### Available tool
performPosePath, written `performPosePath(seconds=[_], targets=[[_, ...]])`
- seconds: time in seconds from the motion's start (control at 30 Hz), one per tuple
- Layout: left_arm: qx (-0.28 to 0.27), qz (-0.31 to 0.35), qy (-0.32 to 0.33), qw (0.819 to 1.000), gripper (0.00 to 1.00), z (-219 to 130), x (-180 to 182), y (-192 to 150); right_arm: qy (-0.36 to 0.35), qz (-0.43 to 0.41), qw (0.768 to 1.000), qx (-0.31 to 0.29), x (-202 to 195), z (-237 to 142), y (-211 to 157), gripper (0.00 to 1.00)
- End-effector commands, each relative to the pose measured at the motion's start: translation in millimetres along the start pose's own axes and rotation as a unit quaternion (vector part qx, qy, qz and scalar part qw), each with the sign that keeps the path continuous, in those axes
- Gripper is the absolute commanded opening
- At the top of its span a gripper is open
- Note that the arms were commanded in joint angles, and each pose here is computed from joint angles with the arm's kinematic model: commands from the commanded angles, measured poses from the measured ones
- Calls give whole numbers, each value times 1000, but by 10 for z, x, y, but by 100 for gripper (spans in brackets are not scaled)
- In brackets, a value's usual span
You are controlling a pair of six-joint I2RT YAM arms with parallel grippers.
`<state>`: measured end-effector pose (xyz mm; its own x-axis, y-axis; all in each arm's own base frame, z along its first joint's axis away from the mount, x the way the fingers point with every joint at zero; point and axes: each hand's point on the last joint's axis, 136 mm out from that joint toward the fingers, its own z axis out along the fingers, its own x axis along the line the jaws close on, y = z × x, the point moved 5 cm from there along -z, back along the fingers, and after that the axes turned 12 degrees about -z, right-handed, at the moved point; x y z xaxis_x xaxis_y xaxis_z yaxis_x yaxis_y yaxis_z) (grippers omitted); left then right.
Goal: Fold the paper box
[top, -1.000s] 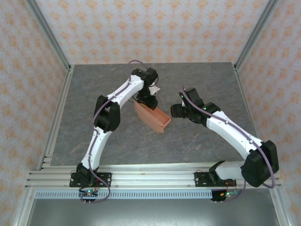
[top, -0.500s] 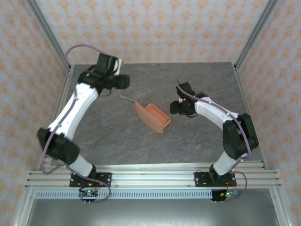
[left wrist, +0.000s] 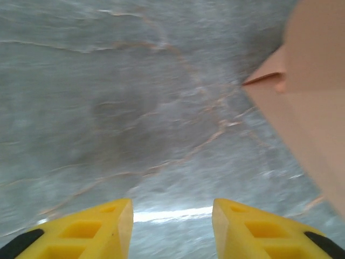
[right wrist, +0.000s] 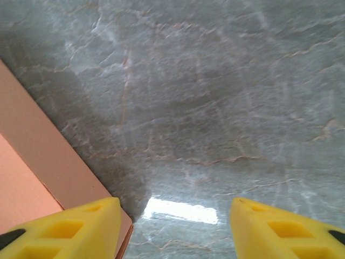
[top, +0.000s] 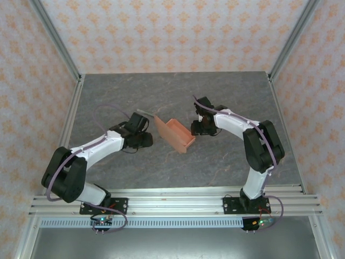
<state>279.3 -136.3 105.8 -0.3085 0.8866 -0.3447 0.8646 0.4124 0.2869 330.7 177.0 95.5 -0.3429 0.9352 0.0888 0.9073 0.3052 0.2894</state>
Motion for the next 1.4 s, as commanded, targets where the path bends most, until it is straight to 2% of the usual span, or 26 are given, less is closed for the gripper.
performPosePath(seconds=[0.0,0.23,0.83,1.0,1.2,1.37], targets=[[-26,-55,-65,996,41,136,-206,99,40,-1,999,14,137,-45,-186,55],[-23,-60,-77,995,36,338,-339,171,90,13,996,-8,272,-126,-290,54],[21,-11,-113,993,35,889,-1143,628,-13,38,999,-20,-128,-301,-533,55],[26,6,-129,991,35,972,-1452,825,12,23,999,-39,-74,-423,-630,54],[-5,25,-123,992,38,829,-1604,1223,70,-18,996,-53,236,-466,-771,49],[-60,0,-111,992,40,486,-1273,1643,134,-46,988,-65,633,-395,-808,44]])
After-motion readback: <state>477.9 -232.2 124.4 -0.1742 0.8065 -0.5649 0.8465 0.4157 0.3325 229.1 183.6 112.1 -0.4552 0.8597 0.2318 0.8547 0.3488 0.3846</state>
